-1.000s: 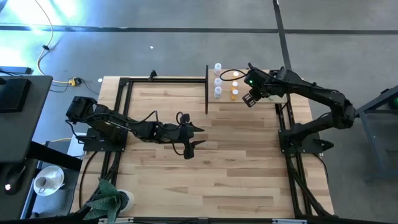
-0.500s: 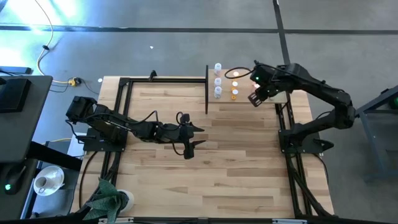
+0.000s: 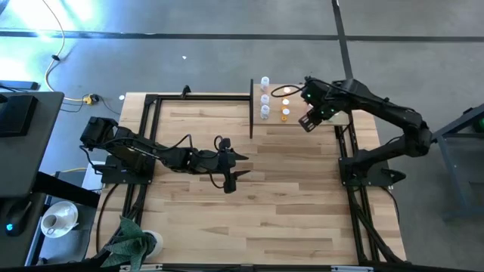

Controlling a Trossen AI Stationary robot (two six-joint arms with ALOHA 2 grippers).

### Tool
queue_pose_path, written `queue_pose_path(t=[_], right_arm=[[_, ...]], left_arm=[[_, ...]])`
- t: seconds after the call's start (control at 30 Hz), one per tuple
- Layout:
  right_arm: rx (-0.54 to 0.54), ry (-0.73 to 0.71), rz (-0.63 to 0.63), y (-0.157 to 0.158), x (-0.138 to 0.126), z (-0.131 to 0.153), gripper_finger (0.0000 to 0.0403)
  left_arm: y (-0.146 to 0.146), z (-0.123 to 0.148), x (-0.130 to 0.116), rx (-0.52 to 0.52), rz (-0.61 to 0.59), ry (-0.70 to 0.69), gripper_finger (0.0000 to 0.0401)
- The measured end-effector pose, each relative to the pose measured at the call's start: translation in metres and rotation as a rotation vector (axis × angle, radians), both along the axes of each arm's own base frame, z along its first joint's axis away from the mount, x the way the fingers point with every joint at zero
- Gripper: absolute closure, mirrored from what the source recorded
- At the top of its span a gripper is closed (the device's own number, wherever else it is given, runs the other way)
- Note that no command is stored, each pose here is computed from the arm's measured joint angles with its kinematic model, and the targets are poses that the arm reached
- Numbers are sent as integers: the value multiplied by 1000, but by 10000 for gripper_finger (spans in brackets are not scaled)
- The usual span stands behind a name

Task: Pick and place medicine bottles onto shelf by color
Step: Put the pink pill bottle on the shelf aligned with the other pink pill bottle

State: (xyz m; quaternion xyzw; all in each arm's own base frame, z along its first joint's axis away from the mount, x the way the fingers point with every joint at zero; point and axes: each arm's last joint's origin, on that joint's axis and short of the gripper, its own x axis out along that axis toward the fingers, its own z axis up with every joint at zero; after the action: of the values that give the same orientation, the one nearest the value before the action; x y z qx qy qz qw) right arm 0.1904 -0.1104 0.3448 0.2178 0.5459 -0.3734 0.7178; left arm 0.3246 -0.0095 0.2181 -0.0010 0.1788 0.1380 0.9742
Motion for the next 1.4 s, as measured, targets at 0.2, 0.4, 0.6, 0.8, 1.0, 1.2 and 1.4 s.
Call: queue_pose_path(t=[0.2,0.4,0.6,0.8,1.0,1.2,1.4], right_arm=[[9,10,-17,-6,-1,-11,298],[23,16,-20,-8,-2,-18,298],[10,-9,-19,-9,1,-17,298],[12,-9,-21,-9,0,-17,298],[13,-9,-23,-9,0,-17,298],[17,-5,-31,-7,1,-18,298],[17,-2,-46,-7,2,-19,298]], left_arm=[[0,0,0,0,0,0,190],[0,0,0,0,0,0,190],[0,0,0,0,0,0,190],[0,0,0,0,0,0,190],[0,0,0,0,0,1,190],[0,0,0,0,0,0,190],[0,0,0,0,0,1,190]])
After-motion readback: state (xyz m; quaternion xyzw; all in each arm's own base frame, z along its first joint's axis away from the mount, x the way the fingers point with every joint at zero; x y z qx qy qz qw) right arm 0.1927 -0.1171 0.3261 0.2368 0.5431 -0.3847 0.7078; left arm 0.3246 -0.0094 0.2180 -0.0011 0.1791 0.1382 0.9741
